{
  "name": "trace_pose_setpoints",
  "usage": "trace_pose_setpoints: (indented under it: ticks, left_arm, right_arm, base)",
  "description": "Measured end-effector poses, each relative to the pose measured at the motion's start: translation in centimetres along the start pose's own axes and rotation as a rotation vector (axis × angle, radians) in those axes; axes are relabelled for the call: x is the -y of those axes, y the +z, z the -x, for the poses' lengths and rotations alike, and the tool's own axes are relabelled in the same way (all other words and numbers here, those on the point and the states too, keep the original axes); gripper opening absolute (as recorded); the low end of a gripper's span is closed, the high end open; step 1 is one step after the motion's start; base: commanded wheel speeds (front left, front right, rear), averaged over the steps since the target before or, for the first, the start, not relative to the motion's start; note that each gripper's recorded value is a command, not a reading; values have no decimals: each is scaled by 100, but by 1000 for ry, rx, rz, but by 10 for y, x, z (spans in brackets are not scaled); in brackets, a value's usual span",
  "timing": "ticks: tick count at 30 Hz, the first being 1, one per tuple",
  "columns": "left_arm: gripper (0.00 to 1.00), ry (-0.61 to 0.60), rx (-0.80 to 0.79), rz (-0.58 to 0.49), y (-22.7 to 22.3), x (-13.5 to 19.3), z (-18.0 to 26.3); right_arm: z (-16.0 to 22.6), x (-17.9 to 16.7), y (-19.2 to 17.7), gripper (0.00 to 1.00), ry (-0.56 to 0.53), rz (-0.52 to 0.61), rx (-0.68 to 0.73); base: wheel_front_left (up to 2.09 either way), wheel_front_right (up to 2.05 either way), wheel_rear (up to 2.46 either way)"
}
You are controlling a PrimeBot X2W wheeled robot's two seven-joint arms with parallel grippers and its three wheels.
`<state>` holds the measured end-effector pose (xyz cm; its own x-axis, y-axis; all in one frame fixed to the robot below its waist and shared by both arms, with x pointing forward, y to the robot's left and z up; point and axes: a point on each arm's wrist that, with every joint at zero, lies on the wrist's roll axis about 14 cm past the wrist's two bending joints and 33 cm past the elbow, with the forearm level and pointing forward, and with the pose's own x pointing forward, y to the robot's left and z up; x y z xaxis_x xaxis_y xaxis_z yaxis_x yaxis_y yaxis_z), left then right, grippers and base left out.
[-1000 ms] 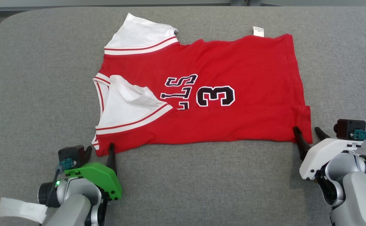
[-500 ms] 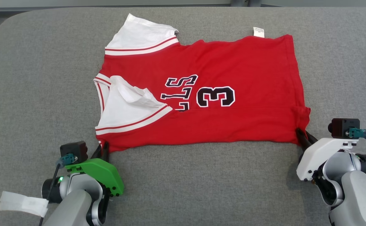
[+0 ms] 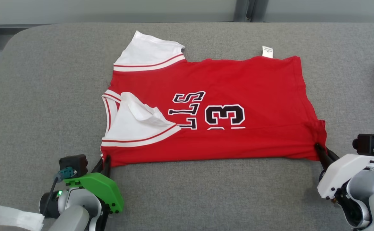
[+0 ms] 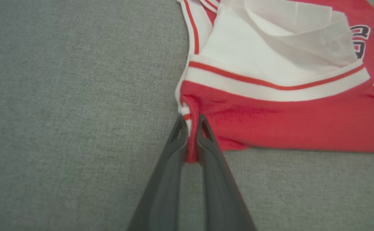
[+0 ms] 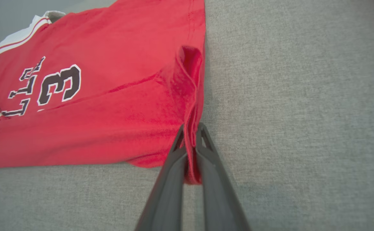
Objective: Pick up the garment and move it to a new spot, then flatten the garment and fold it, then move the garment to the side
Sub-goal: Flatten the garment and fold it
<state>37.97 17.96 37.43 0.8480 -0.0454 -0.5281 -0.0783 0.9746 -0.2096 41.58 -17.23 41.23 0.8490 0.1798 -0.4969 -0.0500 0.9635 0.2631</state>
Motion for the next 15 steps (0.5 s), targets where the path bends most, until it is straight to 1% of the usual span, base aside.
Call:
trace_pose_setpoints:
  ticks: [4, 8, 15]
  left_arm:
    - [0, -14, -11, 3, -1, 3, 13]
    - [0, -29, -46, -6, -8, 6, 27]
    - [0, -79, -111, 2, -30, 26, 51]
  right_arm:
    - [18, 6, 2, 0, -18, -7, 4]
    - [36, 9, -7, 0, -31, -29, -22]
    - [64, 23, -23, 0, -82, -61, -67]
  base:
    - [0, 0, 0]
    - [0, 0, 0]
    - [0, 0, 0]
